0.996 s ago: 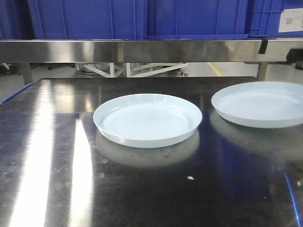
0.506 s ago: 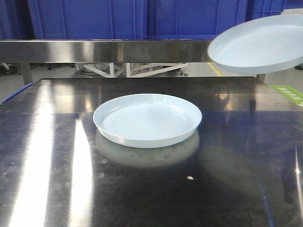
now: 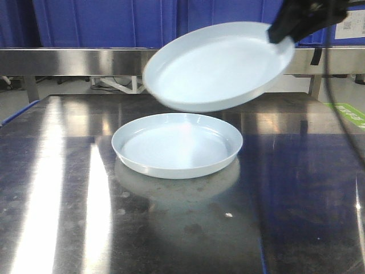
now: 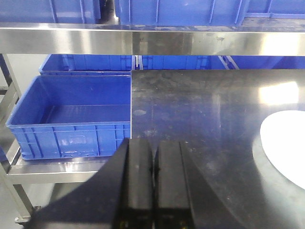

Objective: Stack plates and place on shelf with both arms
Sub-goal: 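Lift the plate and lower it onto the centered plate, then open the right gripper and reposition it at the stack rim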

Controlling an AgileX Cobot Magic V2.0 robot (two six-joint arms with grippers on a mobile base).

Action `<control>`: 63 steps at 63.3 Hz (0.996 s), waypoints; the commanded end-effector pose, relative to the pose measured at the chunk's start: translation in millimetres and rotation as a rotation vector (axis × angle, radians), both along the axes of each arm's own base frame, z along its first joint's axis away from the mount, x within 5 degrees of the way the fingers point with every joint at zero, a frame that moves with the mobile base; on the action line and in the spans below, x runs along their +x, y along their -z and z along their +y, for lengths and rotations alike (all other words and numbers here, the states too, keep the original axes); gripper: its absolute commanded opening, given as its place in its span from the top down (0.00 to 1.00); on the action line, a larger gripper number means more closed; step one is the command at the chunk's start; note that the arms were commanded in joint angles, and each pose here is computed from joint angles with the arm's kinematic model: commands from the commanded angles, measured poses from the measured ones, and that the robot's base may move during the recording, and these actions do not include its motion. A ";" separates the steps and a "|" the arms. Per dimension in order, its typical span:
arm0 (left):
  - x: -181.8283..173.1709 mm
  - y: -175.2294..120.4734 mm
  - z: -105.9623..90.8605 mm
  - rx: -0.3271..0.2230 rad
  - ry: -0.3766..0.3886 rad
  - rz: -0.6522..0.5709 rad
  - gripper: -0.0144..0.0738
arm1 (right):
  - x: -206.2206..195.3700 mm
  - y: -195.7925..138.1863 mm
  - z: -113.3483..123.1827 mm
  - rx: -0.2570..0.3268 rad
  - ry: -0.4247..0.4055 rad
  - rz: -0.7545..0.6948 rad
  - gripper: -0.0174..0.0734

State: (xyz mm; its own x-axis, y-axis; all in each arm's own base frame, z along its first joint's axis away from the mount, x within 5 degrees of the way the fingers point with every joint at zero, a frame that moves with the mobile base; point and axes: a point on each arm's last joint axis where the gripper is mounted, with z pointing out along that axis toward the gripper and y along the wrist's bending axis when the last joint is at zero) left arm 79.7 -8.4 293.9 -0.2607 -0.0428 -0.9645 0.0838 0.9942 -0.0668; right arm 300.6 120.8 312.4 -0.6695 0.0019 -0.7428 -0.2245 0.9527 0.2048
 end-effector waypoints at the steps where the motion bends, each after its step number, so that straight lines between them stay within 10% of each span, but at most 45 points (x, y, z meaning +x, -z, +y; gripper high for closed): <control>1: 1.2 -16.7 -0.1 -0.010 0.000 -0.110 0.72 | 2.9 -19.6 13.1 0.049 -0.032 -0.125 0.75; 40: 1.2 -16.7 -0.1 -0.010 0.000 -0.110 0.72 | 21.7 17.3 35.6 0.029 -0.066 -0.074 0.73; 54: 1.2 -16.7 -0.1 -0.010 0.000 -0.110 0.72 | 22.0 16.8 35.7 0.032 -0.065 -0.080 0.27; 63: 1.2 -16.7 -0.1 -0.010 0.000 -0.110 0.72 | 21.8 17.2 35.6 0.030 -0.066 -0.075 0.21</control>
